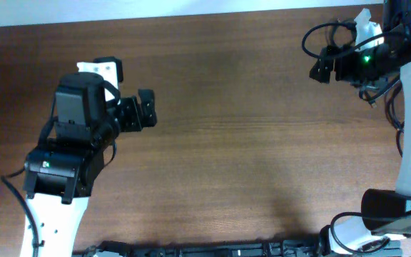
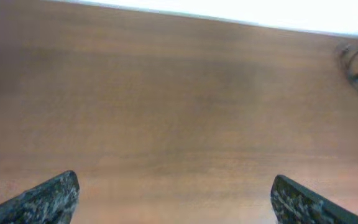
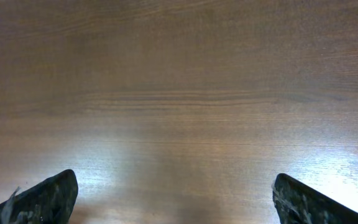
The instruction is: Untangle cables
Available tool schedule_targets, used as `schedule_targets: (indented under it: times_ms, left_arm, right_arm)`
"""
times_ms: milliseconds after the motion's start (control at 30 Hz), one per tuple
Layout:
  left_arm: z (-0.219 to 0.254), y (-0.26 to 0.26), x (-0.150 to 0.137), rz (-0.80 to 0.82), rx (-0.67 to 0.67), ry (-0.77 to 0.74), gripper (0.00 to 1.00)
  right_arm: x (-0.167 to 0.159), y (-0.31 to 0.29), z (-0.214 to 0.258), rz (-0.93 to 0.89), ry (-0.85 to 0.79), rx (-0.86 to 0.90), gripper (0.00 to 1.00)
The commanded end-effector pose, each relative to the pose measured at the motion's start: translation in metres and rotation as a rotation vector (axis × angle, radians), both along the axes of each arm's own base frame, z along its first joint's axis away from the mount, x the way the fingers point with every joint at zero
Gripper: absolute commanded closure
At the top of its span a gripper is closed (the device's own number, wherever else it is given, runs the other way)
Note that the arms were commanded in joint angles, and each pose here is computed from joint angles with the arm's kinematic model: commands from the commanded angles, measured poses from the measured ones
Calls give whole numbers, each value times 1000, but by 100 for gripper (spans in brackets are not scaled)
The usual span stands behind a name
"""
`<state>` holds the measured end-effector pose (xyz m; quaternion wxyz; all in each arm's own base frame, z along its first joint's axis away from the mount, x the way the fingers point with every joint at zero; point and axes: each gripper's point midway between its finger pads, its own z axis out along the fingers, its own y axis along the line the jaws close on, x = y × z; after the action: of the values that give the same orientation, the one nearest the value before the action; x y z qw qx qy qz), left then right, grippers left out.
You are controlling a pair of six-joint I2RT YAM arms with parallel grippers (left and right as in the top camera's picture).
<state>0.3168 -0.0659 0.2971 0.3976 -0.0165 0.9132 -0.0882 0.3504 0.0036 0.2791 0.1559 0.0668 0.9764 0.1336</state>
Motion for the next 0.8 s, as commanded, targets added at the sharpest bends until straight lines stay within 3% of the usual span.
schedule_targets:
  times_ms: [0, 133, 267, 767]
  left_arm:
    - [-21, 15, -7, 43, 70, 55, 1]
    - [-45, 16, -15, -16, 125, 42, 1]
    - [-53, 7, -13, -107, 140, -110, 1]
    - [-64, 15, -37, -107, 168, -567, 1]
  right_arm:
    - [1, 3, 3, 1, -8, 13, 1]
    - [1, 3, 3, 1, -7, 13, 1]
    - [1, 3, 3, 1, -7, 13, 1]
    - [1, 3, 3, 1, -7, 13, 1]
